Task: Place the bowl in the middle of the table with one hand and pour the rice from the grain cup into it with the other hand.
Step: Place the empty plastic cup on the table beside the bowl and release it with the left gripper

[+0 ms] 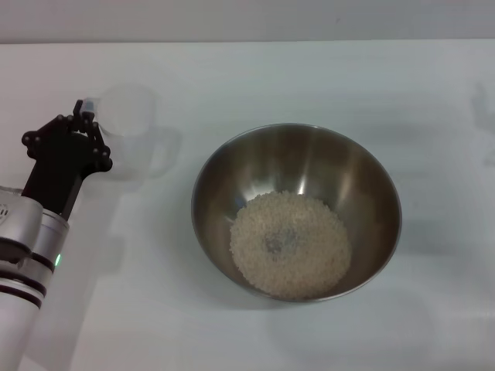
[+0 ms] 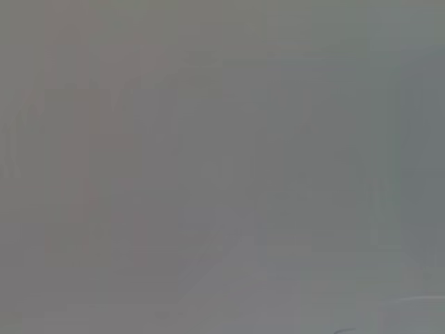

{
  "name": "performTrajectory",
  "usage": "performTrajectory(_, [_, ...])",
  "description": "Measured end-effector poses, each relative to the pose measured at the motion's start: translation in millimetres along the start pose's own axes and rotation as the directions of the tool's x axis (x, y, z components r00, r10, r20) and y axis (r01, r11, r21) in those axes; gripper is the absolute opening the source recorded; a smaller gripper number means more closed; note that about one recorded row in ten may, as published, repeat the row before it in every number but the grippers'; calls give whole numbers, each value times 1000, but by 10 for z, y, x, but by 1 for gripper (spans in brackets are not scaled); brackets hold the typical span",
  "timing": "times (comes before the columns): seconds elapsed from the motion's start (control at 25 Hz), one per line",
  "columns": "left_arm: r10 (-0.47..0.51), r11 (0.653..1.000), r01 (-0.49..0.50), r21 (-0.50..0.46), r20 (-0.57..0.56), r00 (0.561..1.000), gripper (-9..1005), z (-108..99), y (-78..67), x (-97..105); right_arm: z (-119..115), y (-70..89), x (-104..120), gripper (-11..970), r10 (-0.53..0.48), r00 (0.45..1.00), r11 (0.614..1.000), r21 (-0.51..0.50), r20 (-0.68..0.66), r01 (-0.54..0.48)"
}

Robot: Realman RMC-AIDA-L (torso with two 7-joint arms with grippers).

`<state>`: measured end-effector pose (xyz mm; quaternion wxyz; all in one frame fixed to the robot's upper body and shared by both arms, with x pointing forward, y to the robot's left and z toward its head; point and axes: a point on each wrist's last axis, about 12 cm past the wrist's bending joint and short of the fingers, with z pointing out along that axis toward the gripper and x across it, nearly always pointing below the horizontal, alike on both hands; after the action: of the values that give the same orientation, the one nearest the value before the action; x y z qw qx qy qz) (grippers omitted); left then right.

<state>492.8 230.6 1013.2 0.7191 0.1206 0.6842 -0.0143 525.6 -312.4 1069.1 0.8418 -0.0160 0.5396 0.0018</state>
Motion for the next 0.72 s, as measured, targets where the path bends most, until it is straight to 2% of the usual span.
performTrajectory(0.16, [-1,1000,1,1,-62,998,71,21,19,69,-5,0,0,524,9,1000,1000,1,0,-9])
performTrajectory(0.72, [14,999,-10,31,-134,991,78,52,-7,150,0,2,3,524,9,1000,1000,0,-2,-9])
